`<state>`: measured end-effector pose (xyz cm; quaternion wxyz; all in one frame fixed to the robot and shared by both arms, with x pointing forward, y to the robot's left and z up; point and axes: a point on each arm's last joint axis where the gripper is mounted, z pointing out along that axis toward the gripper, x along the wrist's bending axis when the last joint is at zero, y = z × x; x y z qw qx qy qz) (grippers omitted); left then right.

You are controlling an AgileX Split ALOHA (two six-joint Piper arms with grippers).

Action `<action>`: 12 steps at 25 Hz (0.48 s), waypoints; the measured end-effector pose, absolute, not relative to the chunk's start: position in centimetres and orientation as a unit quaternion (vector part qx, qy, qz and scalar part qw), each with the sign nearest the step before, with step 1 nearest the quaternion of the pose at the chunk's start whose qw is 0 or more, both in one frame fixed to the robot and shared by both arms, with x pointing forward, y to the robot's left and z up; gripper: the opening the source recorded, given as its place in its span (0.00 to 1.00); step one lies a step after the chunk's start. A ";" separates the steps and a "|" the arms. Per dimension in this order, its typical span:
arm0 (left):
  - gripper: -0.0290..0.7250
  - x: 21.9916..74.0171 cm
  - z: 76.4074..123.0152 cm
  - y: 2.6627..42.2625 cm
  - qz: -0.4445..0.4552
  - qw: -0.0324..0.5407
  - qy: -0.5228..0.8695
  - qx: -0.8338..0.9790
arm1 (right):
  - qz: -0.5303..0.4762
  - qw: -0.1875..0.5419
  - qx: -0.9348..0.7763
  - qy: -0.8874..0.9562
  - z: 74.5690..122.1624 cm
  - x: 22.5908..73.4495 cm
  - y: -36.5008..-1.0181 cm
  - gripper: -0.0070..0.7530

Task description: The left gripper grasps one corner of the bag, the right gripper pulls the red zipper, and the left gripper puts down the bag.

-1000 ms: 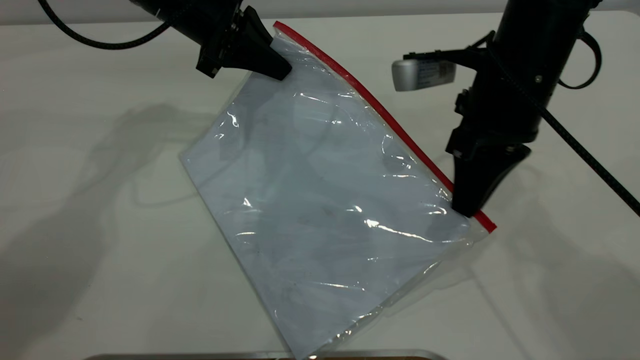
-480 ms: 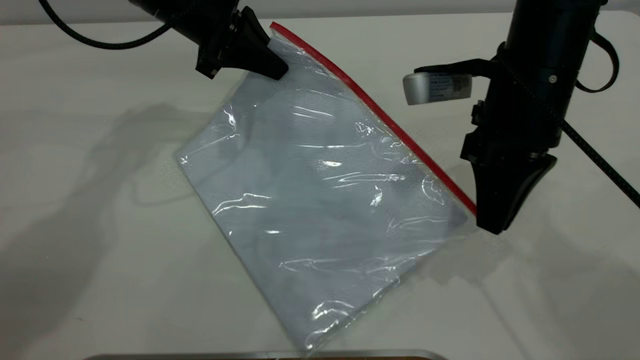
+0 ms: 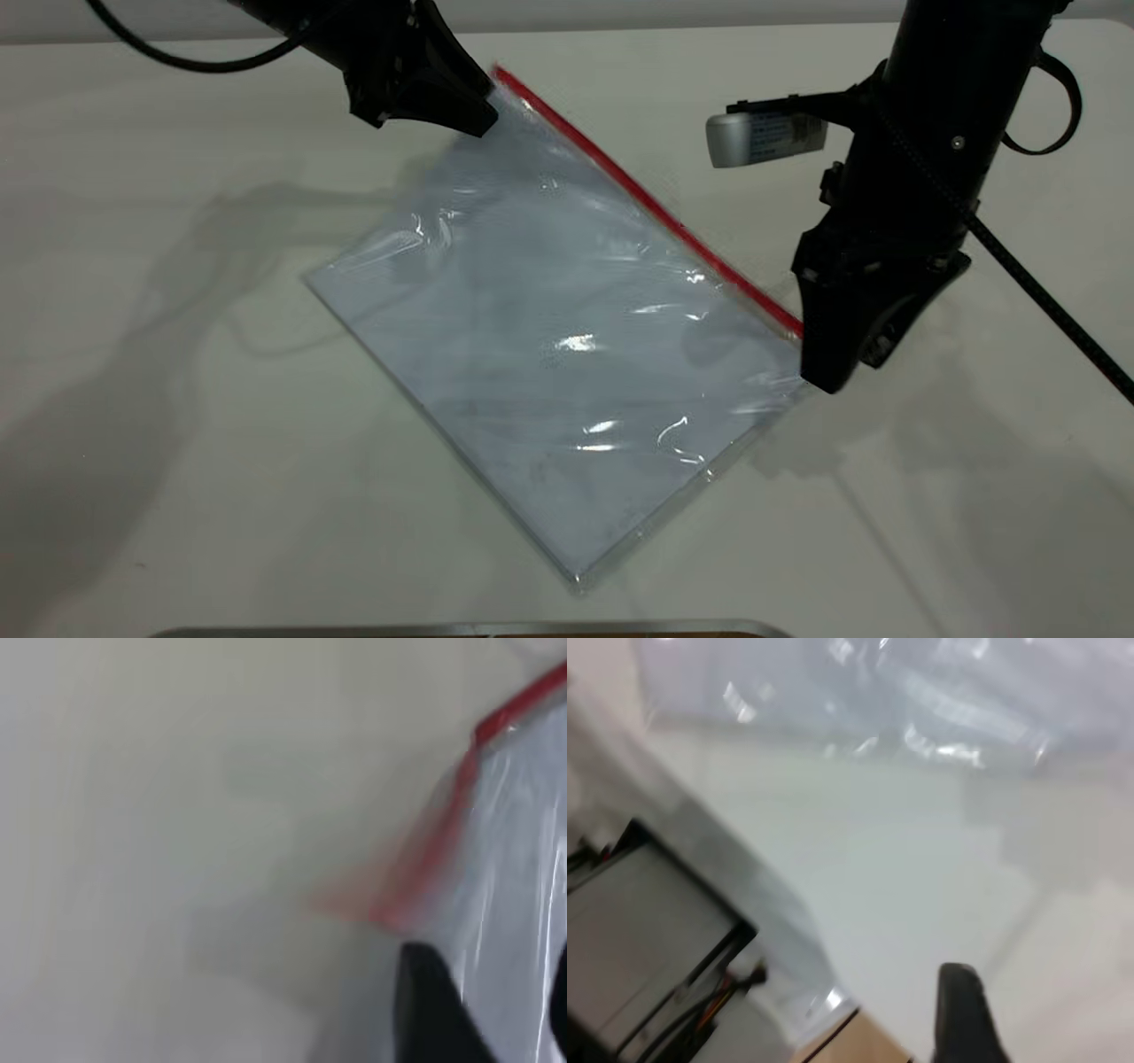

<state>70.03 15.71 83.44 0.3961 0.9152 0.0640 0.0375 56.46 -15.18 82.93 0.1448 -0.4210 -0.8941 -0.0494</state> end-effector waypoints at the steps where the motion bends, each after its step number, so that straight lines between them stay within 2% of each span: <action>1: 0.68 70.2 83.5 15.8 0.042 0.392 0.083 0.915 | -0.056 0.134 -0.423 -0.895 82.9 56.7 -15.2 0.72; 5: 0.83 71.2 84.4 16.2 0.076 0.378 0.152 0.910 | -0.082 0.089 -0.427 -0.896 83.1 57.9 -15.0 0.74; 10: 0.85 71.9 87.8 16.6 0.097 0.378 0.227 0.892 | -0.125 0.042 -0.420 -0.898 85.1 60.8 -14.0 0.75; 12: 0.85 71.7 89.4 16.9 0.092 0.362 0.257 0.891 | -0.145 0.025 -0.415 -0.898 86.7 62.0 -13.5 0.75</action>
